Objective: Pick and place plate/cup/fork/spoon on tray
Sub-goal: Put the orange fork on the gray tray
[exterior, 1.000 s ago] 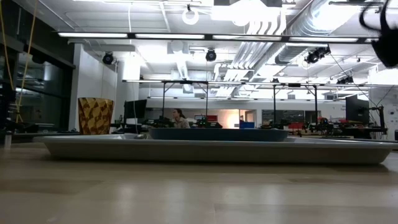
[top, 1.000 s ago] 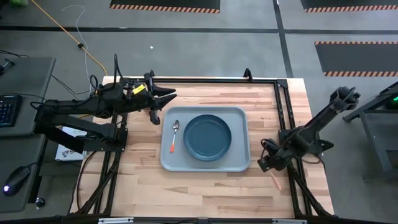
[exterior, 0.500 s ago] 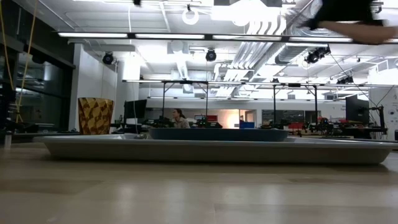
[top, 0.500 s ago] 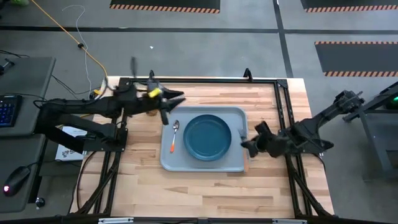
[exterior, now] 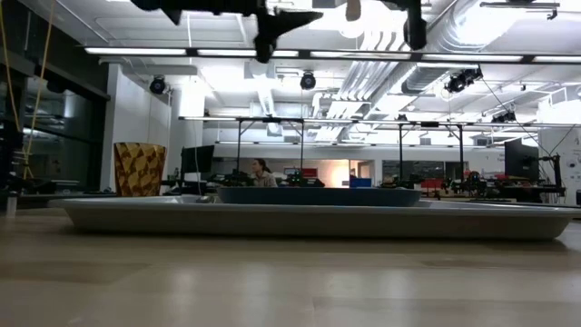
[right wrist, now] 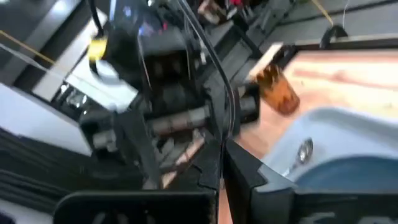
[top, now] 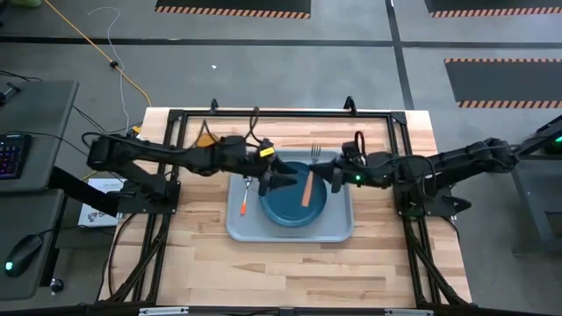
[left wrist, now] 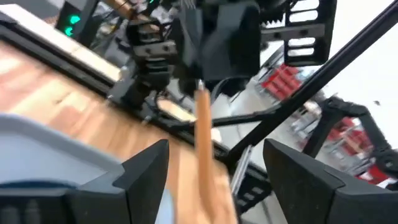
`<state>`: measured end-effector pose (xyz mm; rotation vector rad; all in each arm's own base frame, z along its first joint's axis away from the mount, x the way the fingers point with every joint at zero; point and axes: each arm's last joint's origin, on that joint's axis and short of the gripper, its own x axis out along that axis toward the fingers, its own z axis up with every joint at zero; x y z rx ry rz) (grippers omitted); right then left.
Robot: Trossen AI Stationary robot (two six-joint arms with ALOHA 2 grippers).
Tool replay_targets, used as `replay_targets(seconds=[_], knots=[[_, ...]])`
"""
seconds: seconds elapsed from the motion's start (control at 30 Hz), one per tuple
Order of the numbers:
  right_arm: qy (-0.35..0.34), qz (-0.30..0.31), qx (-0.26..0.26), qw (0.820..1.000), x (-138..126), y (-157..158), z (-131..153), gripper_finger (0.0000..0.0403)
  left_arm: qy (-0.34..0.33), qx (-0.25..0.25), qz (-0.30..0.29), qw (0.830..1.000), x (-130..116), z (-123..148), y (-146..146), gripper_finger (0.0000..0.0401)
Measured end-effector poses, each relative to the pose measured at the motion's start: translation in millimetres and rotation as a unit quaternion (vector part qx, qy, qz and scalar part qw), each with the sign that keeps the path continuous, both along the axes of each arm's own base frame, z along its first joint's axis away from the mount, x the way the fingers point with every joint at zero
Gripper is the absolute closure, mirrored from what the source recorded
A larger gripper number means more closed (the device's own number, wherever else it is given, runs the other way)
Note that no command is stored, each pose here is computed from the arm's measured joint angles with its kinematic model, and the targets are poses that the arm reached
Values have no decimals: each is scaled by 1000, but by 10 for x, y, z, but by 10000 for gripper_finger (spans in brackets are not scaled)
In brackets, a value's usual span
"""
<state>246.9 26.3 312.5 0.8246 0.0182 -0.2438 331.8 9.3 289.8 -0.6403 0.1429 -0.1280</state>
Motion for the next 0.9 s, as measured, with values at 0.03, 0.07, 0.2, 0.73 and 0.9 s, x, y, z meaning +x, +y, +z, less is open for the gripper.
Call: replay_targets(seconds=[0.03,0.07,0.2,0.73,0.9], knots=[[-5,-4,-2,1000,4,-24,11,403,-3,-8,-2,1000,39,-33,-16,149],[-10,-7,-4,1000,8,-44,21,403,2,-14,-3,1000,69,-76,-25,149],[-28,-5,-9,1000,15,-84,60,403,5,-30,-6,1000,168,-203,-47,149],[-29,-20,-10,999,43,-149,47,403,-12,-19,-26,999,258,-304,-24,369],[-29,-34,-12,999,41,-157,49,403,-13,-15,-23,1000,257,-304,1,369]])
